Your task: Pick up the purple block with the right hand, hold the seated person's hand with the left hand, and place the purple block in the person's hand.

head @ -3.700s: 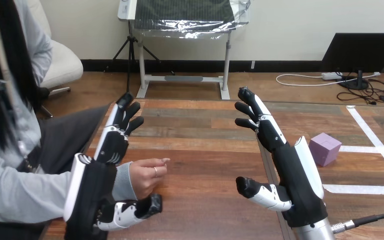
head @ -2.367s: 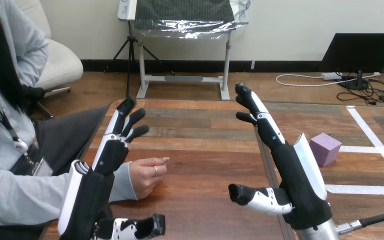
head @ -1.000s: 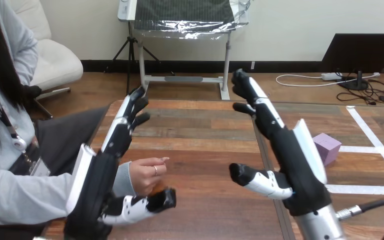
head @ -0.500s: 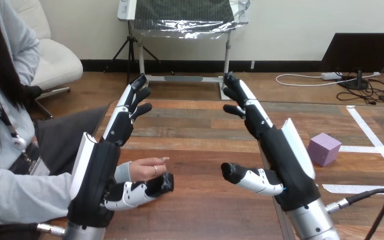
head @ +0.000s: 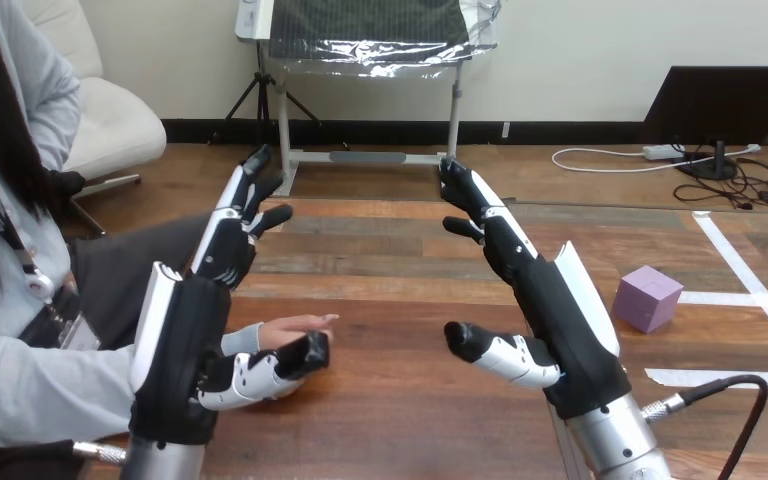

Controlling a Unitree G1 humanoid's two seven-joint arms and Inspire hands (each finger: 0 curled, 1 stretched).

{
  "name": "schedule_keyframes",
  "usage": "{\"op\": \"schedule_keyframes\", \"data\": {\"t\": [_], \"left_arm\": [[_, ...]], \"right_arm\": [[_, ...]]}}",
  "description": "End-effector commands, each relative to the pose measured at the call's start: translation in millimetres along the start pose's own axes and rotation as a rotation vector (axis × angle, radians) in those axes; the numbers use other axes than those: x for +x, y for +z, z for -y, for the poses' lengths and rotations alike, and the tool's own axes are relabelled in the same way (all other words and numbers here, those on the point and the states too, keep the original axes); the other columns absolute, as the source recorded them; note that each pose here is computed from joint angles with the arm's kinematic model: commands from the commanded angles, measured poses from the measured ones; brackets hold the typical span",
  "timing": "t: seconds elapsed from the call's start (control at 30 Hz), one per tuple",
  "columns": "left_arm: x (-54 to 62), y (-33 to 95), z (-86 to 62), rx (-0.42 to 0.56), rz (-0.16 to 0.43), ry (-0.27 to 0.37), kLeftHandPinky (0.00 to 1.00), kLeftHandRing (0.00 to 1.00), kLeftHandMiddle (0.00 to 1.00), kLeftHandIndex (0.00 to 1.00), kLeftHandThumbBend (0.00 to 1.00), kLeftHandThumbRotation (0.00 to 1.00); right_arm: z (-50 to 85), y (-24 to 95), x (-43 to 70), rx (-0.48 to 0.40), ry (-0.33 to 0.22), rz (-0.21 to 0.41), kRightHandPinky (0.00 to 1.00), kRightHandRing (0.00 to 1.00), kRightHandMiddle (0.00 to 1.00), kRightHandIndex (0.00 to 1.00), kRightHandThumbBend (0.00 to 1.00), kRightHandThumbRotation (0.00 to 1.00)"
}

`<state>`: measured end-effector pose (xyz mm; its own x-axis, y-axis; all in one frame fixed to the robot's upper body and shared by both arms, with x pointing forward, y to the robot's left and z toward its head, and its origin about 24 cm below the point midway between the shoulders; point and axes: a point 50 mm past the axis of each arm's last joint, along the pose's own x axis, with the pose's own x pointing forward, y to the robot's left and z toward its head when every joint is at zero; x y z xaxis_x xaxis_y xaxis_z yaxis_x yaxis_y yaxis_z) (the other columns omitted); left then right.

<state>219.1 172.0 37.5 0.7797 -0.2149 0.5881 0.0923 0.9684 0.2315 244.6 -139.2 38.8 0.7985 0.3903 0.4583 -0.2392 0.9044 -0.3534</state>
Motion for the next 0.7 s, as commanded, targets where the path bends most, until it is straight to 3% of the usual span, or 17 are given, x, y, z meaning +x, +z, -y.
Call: {"op": "schedule_keyframes", "data": {"t": [0.0, 0.4, 0.67], "left_arm": [[20.0, -3.3, -4.7, 0.001, 0.063, -0.005, 0.84, 0.93, 0.97, 0.95, 1.0, 0.7], [20.3, -16.0, -1.6, -0.03, 0.029, -0.024, 0.87, 0.95, 0.99, 0.96, 1.0, 0.7], [22.8, -16.5, -0.4, -0.018, 0.041, -0.028, 0.88, 0.95, 0.98, 0.96, 1.0, 0.7]], "right_arm": [[12.9, 4.4, 25.9, -0.023, -0.043, 0.095, 0.86, 0.93, 0.96, 0.95, 1.0, 0.85], [11.5, -6.2, 30.6, -0.016, -0.088, 0.083, 0.84, 0.92, 0.96, 0.94, 1.0, 0.91], [13.1, -11.3, 33.5, -0.016, -0.106, 0.063, 0.85, 0.93, 0.95, 0.95, 1.0, 0.89]]}}
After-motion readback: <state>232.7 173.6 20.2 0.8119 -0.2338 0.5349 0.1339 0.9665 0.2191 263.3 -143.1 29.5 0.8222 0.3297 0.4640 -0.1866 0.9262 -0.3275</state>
